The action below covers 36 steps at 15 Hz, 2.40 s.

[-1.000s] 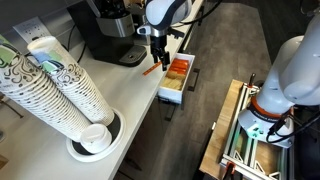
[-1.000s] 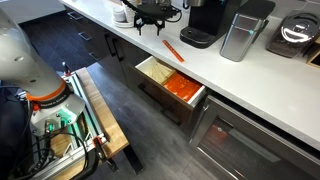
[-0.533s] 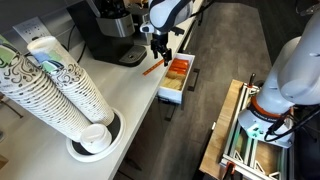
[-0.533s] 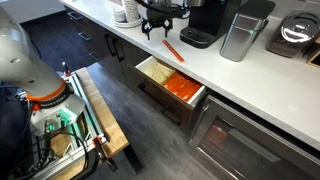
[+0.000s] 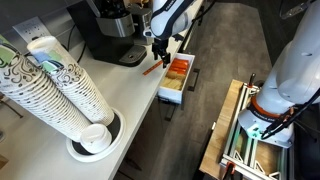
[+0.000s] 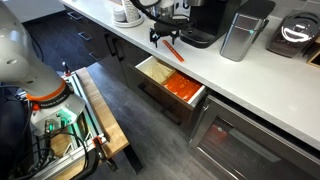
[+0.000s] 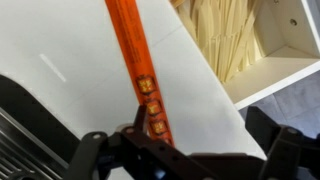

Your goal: Put the orange object in the open drawer to the right

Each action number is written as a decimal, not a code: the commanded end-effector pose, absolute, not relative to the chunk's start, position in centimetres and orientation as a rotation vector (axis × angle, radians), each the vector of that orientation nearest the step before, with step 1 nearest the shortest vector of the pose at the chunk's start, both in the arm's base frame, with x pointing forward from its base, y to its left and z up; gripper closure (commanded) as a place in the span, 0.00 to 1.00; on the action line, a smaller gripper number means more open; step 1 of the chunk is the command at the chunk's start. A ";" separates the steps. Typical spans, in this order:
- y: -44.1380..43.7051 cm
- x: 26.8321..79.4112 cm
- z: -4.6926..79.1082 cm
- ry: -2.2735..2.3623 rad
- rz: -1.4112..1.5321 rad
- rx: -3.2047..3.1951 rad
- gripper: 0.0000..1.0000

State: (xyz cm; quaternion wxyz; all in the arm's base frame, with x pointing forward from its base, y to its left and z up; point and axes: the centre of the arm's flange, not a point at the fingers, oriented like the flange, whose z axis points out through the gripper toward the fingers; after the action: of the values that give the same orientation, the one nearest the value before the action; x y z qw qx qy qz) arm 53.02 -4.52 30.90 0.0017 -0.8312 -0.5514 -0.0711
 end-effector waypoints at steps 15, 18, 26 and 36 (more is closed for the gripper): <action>-6.0 54.5 28.4 -1.704 -0.339 -2.685 1.00; -6.8 53.9 30.7 -1.739 -0.305 -2.703 0.99; -11.7 49.2 37.4 -1.855 -0.103 -2.694 1.00; -17.7 40.9 34.9 -1.850 0.316 -2.578 1.00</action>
State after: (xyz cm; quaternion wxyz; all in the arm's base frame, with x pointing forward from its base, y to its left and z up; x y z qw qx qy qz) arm 43.48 -16.89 36.48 -0.0278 -0.8166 -0.5720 0.0719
